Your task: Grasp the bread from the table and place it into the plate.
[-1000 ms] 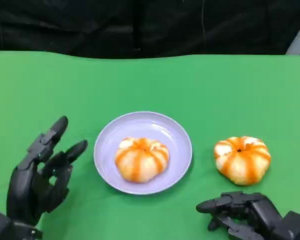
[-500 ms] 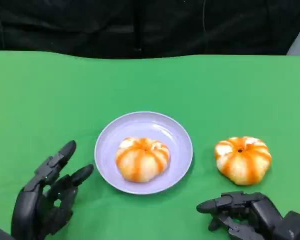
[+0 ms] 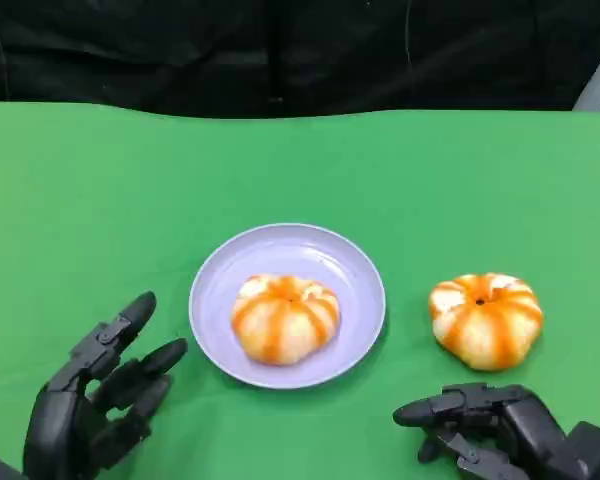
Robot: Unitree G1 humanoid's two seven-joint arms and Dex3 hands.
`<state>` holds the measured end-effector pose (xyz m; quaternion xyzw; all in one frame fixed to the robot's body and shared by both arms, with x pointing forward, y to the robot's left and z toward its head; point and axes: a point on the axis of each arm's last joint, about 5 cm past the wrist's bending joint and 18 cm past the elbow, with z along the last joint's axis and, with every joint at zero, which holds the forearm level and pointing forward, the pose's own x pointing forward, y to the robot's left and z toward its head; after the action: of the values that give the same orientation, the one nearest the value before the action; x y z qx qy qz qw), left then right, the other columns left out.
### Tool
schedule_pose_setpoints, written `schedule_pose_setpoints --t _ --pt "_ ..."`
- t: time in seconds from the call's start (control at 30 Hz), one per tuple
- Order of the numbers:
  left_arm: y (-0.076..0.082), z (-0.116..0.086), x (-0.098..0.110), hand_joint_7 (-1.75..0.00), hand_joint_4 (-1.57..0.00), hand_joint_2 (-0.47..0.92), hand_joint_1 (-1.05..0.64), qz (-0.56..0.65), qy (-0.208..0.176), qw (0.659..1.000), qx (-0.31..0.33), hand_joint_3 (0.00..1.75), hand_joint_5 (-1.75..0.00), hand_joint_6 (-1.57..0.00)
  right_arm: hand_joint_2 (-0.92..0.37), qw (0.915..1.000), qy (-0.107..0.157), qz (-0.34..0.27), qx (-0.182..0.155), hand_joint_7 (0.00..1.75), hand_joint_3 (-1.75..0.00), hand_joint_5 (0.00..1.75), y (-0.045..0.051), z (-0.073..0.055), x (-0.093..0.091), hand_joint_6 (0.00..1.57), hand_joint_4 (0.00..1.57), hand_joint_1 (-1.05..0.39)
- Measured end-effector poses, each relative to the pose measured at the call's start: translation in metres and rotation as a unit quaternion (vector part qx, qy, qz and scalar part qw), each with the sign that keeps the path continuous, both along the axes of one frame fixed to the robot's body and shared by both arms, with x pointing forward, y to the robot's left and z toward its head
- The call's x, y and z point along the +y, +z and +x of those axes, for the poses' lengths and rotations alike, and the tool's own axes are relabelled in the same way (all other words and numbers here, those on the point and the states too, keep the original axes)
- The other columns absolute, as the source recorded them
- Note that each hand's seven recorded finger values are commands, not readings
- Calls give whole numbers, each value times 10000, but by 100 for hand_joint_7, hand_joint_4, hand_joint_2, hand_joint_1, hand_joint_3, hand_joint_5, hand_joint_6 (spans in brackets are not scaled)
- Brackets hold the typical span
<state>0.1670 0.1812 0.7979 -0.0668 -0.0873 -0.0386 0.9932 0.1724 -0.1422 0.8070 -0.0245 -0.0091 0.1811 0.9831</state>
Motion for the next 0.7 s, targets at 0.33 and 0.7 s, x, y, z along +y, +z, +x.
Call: schedule_pose_setpoints --t 0.33,0.7 --pt "-22 -36 -49 -9 -108 88 15 84 340 9992 174 57 -10 -104 -92 10000 10 -4 1 16 -40 123 0 7 -1 116 77 -5" --pt "14 -37 24 -130 -86 54 4 448 303 9985 -60 112 -153 -94 -92 10000 4 -10 0 17 -38 121 0 8 -1 117 79 -7"
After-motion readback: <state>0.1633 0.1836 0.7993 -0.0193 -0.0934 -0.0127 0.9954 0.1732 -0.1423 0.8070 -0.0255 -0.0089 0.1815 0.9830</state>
